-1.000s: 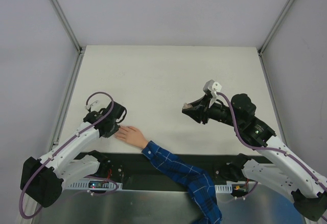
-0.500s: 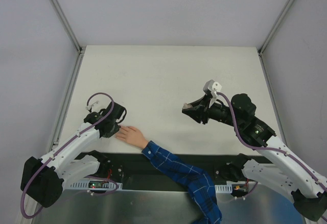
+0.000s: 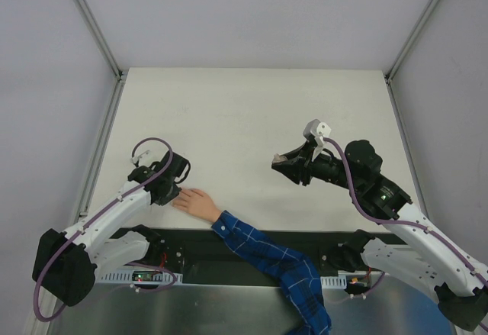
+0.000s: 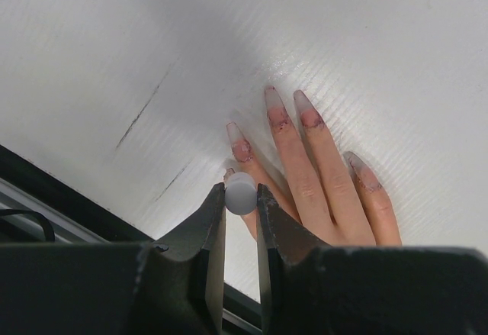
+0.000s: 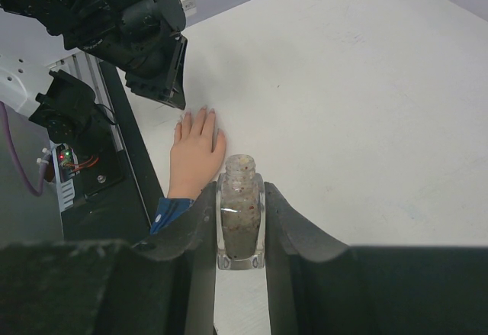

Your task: Paint the nails

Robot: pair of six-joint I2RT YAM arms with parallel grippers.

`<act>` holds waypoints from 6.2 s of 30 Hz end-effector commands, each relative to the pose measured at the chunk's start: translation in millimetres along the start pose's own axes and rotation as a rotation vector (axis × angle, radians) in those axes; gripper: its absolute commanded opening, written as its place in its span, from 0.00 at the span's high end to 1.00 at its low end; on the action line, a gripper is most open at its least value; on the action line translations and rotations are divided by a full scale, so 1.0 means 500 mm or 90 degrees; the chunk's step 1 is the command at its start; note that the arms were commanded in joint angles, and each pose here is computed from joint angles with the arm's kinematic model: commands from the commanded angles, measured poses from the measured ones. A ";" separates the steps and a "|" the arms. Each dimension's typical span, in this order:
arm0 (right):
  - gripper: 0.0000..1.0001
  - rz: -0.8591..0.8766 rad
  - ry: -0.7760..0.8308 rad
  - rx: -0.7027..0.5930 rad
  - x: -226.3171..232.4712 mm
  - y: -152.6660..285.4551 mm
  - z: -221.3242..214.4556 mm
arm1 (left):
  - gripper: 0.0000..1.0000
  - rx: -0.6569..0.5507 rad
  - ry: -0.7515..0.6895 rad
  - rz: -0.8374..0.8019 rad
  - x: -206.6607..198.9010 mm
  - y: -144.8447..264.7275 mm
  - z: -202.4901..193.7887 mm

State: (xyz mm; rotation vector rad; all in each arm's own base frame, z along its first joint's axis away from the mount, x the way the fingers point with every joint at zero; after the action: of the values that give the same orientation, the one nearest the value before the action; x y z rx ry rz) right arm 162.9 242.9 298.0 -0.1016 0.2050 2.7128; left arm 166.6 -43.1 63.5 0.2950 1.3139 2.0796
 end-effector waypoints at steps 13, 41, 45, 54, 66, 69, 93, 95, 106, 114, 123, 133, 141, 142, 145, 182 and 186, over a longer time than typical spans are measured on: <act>1.00 0.008 0.008 -0.046 0.001 -0.003 0.035 | 1.00 -0.035 -0.001 0.021 0.014 -0.004 0.021; 1.00 0.006 0.008 -0.054 0.001 0.004 0.043 | 1.00 -0.031 -0.002 0.004 0.000 -0.011 0.023; 1.00 0.005 0.007 -0.052 0.000 0.003 0.041 | 1.00 0.006 0.007 -0.015 -0.008 -0.002 0.004; 1.00 0.007 0.006 -0.052 0.000 0.000 0.040 | 1.00 0.019 0.018 -0.011 0.013 0.009 -0.003; 1.00 0.007 0.005 -0.052 0.001 0.001 0.038 | 1.00 -0.013 0.011 0.030 0.040 -0.001 0.009; 1.00 0.010 0.004 -0.048 0.002 -0.002 0.035 | 1.00 -0.020 0.008 0.041 0.037 -0.004 0.013; 1.00 0.009 0.003 -0.052 0.002 0.001 0.038 | 1.00 0.041 -0.007 -0.011 0.007 0.017 -0.009; 1.00 0.010 0.003 -0.052 0.002 0.001 0.039 | 1.00 0.044 -0.001 -0.014 0.004 0.018 -0.010; 1.00 0.012 0.001 -0.047 0.002 -0.003 0.034 | 1.00 -0.019 0.005 -0.007 0.010 0.002 0.017; 1.00 0.011 0.000 -0.047 0.001 -0.003 0.034 | 1.00 -0.029 0.001 0.015 0.012 -0.011 0.020; 1.00 0.012 -0.003 -0.047 0.002 -0.002 0.038 | 1.00 -0.069 0.003 -0.011 0.003 0.013 0.066; 1.00 -0.026 -0.003 -0.021 -0.015 0.009 0.035 | 1.00 -0.017 -0.132 -0.459 -0.196 0.309 0.130; 1.00 -0.055 0.039 -0.006 -0.019 0.056 0.039 | 1.00 0.126 -0.352 -0.852 -0.293 0.575 0.075; 1.00 -0.055 0.034 0.000 -0.019 0.057 0.039 | 1.00 0.144 -0.357 -0.874 -0.300 0.590 0.071; 1.00 -0.039 0.011 -0.009 -0.011 0.052 0.051 | 1.00 0.199 -0.384 -0.937 -0.331 0.629 0.061; 1.00 0.058 -0.015 -0.086 0.024 0.012 0.119 | 1.00 0.356 -0.494 -1.014 -0.466 0.732 -0.063; 1.00 0.050 -0.017 -0.082 0.020 0.010 0.115 | 1.00 0.356 -0.496 -1.016 -0.465 0.734 -0.064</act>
State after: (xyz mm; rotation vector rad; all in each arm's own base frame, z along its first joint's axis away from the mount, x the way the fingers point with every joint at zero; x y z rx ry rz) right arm 151.2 250.9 314.5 0.0193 0.1652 2.7899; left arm 181.3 -314.0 390.9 0.1688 0.9851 0.2041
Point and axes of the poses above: each gripper's point midway between its finger pads, its own y axis back along the fingers, its own x axis along the line the jaws close on, z = x × y, the point moved 1 cm from there along y, back along the fingers, and after that the axes turned 13 degrees about y, right-handed, at the moved point
